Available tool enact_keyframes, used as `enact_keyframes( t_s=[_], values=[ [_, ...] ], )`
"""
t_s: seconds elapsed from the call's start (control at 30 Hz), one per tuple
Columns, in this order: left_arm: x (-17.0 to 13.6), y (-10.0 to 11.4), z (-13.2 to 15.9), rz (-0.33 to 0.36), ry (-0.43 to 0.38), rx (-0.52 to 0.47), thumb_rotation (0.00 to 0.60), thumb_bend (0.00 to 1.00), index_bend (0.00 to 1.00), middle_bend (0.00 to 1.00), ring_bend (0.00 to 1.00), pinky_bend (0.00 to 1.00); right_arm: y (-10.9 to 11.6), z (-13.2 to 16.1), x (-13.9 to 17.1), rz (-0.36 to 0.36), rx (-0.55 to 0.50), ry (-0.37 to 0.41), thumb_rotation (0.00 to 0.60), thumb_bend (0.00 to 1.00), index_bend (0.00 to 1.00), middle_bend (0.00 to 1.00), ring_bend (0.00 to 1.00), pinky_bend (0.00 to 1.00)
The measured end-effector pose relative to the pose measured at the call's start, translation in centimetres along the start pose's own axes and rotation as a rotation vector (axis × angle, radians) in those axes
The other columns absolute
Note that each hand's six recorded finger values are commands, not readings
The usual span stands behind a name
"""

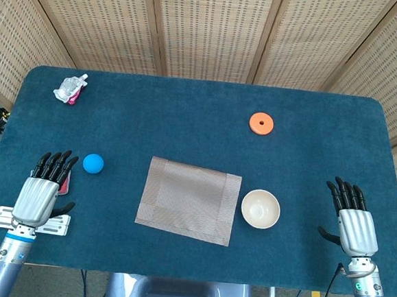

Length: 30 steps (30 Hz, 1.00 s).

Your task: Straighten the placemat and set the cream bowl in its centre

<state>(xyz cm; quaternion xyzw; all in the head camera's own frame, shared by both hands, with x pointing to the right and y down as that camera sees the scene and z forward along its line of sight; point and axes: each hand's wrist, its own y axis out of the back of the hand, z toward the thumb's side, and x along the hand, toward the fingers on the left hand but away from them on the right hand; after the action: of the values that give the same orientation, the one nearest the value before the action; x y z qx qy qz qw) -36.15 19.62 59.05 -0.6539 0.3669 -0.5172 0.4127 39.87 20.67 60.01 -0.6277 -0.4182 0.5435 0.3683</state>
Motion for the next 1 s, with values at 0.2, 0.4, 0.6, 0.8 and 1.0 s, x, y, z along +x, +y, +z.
enact_keyframes(
  t_s=[0.2, 0.4, 0.6, 0.8, 1.0],
  values=[
    [-0.1, 0.0, 0.0, 0.000, -0.001, 0.004, 0.600, 0.14, 0.03, 0.00, 0.00, 0.00, 0.1, 0.0, 0.1, -0.002, -0.002, 0.000, 0.600, 0.12, 0.07, 0.00, 0.00, 0.00],
    [0.0, -0.3, 0.2, -0.010, -0.004, 0.014, 0.600, 0.14, 0.06, 0.00, 0.00, 0.00, 0.4, 0.1, 0.1, -0.009, -0.013, 0.004, 0.600, 0.12, 0.07, 0.00, 0.00, 0.00],
    [0.1, -1.0, 0.7, -0.036, -0.020, 0.016, 0.600, 0.14, 0.14, 0.00, 0.00, 0.00, 0.5, -0.1, 0.1, -0.009, -0.018, -0.001, 0.600, 0.12, 0.07, 0.00, 0.00, 0.00],
    [0.4, -2.2, 1.8, -0.073, -0.055, 0.019, 0.600, 0.15, 0.22, 0.00, 0.00, 0.00, 0.9, -0.3, 0.2, -0.017, -0.028, -0.006, 0.600, 0.12, 0.07, 0.00, 0.00, 0.00],
    [1.1, -3.4, 3.9, -0.105, -0.119, 0.015, 0.600, 0.29, 0.42, 0.00, 0.00, 0.00, 1.0, -0.4, 0.2, -0.017, -0.036, -0.010, 0.600, 0.12, 0.07, 0.00, 0.00, 0.00]
  ],
)
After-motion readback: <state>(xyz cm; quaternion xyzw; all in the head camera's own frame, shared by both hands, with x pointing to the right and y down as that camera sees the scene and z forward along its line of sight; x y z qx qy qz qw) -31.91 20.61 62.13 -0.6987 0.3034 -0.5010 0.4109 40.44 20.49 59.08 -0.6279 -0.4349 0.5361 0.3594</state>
